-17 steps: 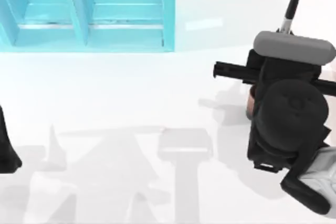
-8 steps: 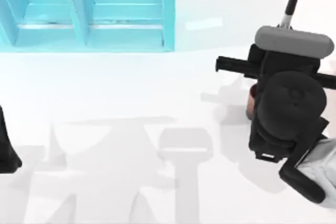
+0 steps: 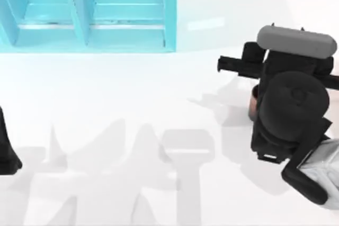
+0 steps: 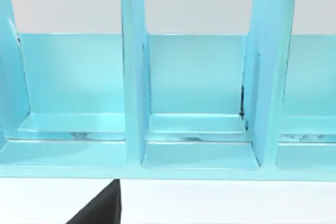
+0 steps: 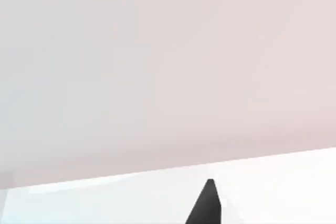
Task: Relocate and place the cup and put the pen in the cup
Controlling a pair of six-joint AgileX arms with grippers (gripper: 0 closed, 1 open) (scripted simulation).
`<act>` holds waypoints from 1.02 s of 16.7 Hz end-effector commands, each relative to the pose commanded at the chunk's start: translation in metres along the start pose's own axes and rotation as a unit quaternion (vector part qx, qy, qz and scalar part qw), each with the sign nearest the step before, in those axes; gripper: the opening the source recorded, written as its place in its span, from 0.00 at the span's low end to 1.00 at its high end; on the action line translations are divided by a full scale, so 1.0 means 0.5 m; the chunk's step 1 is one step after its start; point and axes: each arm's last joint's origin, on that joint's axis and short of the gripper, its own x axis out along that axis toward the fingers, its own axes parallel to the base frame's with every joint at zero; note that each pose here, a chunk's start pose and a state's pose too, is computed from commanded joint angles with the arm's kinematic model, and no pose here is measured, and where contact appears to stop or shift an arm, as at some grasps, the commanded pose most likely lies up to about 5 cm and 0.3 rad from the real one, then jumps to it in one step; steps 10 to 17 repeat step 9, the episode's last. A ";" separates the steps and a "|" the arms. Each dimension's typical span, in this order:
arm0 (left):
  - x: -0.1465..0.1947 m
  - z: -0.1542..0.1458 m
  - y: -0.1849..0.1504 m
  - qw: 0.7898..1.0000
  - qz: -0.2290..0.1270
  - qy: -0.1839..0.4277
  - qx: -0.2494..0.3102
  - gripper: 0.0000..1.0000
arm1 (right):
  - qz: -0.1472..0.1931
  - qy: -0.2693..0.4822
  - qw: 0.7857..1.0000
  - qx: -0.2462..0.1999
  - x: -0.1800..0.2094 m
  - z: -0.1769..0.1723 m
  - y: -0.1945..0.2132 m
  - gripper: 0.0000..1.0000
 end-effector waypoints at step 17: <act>0.000 0.000 0.000 1.000 0.000 0.000 0.000 1.00 | 0.000 0.000 1.000 0.000 0.000 0.000 0.000 1.00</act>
